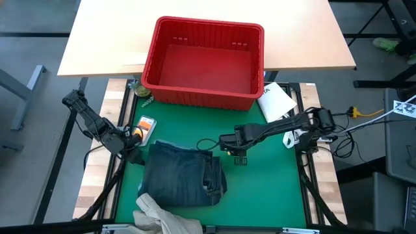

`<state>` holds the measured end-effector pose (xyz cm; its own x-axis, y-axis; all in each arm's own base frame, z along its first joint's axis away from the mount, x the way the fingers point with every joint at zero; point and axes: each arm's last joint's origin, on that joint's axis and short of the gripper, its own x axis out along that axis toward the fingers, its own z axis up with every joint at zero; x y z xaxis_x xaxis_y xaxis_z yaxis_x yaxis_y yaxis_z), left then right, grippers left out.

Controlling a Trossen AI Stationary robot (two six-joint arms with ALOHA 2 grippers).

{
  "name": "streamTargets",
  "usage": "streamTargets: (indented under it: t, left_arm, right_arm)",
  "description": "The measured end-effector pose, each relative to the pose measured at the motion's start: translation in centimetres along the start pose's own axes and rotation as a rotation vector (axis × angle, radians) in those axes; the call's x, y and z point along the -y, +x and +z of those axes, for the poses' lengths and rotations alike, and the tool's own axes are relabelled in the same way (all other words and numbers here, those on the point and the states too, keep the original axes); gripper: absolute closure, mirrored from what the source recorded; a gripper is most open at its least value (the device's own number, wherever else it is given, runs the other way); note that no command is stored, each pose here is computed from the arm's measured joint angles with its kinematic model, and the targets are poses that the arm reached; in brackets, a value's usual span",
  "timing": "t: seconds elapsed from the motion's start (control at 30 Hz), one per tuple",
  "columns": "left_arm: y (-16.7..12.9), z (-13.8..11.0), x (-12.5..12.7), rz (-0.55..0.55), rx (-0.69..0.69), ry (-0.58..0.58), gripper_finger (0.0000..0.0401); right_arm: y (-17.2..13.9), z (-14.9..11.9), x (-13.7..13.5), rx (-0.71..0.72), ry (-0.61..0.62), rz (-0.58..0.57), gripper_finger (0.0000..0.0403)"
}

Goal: Fold Laundry from Bin
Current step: Fold the gray short

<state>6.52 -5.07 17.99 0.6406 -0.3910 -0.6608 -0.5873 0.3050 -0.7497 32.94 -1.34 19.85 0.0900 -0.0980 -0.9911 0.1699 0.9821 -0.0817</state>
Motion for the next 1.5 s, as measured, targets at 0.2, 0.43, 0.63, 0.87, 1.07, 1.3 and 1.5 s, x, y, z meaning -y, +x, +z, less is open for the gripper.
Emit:
streamTargets:
  t: [0.2, 0.43, 0.63, 0.87, 1.07, 1.3, 1.5]
  left_arm:
    - [-0.9, 0.2, 0.0, -0.093, 0.029, 0.037, 0.0246]
    - [-1.6, 0.5, -0.1, -0.17, 0.098, 0.07, 0.0246]
    - [-1.6, 0.6, -0.1, -0.175, 0.117, 0.076, 0.0246]
    - [-1.6, 0.7, -0.1, -0.177, 0.141, 0.075, 0.0246]
    - [-1.6, 0.7, -0.1, -0.177, 0.142, 0.075, 0.0246]
    - [-1.8, 0.6, 0.5, -0.234, 0.168, 0.16, 0.0246]
    - [-2.6, 0.5, 2.8, -0.456, 0.258, 0.336, 0.0246]
  right_arm:
    - [-4.0, -0.9, -0.3, 0.146, -0.011, 0.013, 0.0255]
    - [-7.4, -1.4, -4.5, 0.374, -0.129, 0.141, 0.0256]
    - [-9.0, -0.8, -9.3, 0.626, -0.259, 0.255, 0.0256]
    - [-11.9, -0.8, -13.8, 0.969, -0.319, 0.29, 0.0256]
    - [-12.4, -1.9, -16.5, 1.057, -0.38, 0.213, 0.0256]
    - [-12.2, -2.1, -16.9, 1.051, -0.388, 0.208, 0.0256]
    - [-11.9, -2.0, -17.0, 1.044, -0.388, 0.199, 0.0256]
